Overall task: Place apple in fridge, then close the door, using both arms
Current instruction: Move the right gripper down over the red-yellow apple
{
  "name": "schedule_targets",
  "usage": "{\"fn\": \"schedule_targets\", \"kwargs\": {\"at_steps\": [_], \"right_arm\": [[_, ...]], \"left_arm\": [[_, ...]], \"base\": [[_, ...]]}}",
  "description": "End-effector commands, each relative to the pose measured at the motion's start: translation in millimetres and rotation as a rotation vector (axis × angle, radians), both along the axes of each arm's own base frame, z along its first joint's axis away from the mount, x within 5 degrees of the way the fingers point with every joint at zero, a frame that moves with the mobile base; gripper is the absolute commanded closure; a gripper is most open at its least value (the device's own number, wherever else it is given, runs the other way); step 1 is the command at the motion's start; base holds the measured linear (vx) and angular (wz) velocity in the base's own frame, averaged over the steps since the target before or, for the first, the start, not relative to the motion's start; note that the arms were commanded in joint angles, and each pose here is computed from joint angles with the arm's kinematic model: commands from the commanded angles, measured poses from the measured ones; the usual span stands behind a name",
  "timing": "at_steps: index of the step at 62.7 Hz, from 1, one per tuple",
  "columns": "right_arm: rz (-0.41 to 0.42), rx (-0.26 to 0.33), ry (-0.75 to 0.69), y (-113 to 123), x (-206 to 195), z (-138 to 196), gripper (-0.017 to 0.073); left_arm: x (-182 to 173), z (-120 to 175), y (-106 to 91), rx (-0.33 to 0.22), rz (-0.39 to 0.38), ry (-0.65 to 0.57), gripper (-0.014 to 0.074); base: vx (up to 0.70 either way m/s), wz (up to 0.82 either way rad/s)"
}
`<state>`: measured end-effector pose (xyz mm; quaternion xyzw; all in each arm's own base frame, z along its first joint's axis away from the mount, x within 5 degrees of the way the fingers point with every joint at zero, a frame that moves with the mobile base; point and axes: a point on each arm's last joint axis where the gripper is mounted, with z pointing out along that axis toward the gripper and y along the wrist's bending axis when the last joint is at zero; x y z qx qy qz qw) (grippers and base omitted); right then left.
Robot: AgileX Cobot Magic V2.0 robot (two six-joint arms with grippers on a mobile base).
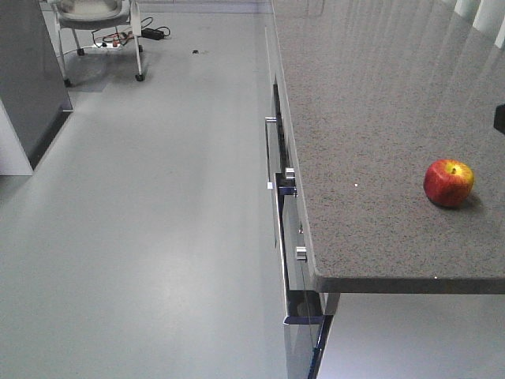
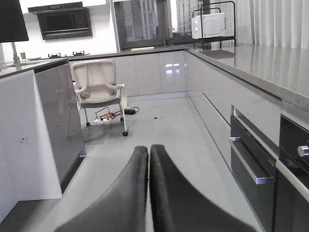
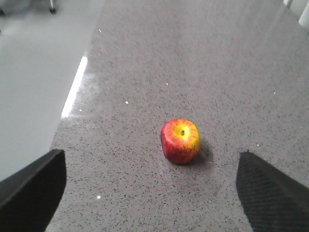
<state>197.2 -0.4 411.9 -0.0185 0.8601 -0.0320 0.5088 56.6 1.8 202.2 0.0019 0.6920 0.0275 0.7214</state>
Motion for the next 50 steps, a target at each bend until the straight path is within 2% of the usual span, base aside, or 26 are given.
{"fn": "schedule_targets", "kwargs": {"at_steps": [1,14,21,39,50], "right_arm": [[-0.022,-0.019,-0.032,-6,21,21,-0.0107],[-0.089,-0.009,0.064,-25,73,22,-0.0099],[-0.04,0.001,0.134,-27,101,12,-0.0092],[-0.035,0.053,0.29,-38,167,-40,-0.0084],[-0.038,0.049,0.378,-43,191,-76,-0.008]], "left_arm": [[-1,1,1.1,-0.003,0.011,-0.07,0.06],[-1,1,1.1,-0.003,0.011,-0.07,0.06],[-1,1,1.1,-0.003,0.011,-0.07,0.06],[-1,1,1.1,-0.003,0.011,-0.07,0.06],[-1,1,1.1,-0.003,0.011,-0.07,0.06]], "base": [[0.0,0.0],[0.0,0.0],[0.0,0.0],[0.0,0.0],[0.0,0.0]]}}
